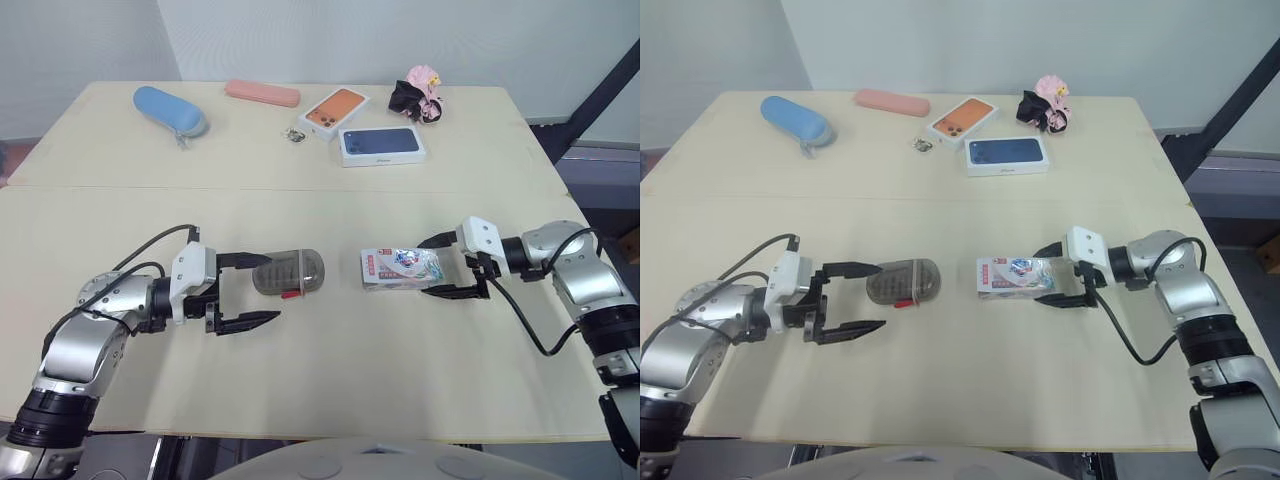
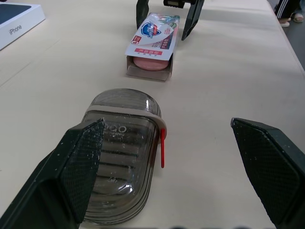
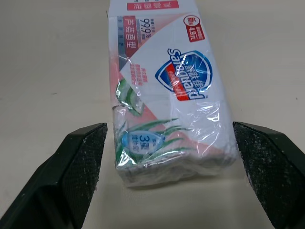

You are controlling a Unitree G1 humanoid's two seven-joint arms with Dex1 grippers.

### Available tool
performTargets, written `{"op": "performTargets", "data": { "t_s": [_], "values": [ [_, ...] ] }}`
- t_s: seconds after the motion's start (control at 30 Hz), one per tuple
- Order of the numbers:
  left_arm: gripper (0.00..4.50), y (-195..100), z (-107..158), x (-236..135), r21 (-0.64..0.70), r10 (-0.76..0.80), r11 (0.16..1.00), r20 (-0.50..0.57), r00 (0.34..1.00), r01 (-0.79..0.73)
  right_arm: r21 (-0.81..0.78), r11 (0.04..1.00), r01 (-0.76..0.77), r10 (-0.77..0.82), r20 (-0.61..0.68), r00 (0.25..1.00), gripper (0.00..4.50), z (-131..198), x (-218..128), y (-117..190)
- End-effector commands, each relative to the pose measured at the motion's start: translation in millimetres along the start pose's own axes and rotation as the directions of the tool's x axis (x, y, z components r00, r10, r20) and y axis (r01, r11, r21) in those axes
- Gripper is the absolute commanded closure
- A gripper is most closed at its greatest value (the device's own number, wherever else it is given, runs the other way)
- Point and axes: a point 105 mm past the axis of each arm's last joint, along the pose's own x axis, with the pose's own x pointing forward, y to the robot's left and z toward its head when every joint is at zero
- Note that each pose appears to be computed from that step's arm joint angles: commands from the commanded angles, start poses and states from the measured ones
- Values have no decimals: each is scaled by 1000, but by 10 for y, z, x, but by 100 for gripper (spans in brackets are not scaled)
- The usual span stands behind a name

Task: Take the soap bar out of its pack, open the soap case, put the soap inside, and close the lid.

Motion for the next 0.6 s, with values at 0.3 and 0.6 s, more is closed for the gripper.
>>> {"op": "performTargets", "data": {
  "t_s": [0.3, 0.6],
  "values": [
    [0, -40, 75, 27, 36, 3, 999, 19, 1000, -4, -39, 999, 18, -18, 11, 1000, 206, 56, -52, -57],
    [0, -53, 58, 29, 28, 6, 1000, 16, 1000, -7, -63, 998, 23, -23, 4, 1000, 206, 102, -105, -67]
  ]
}}
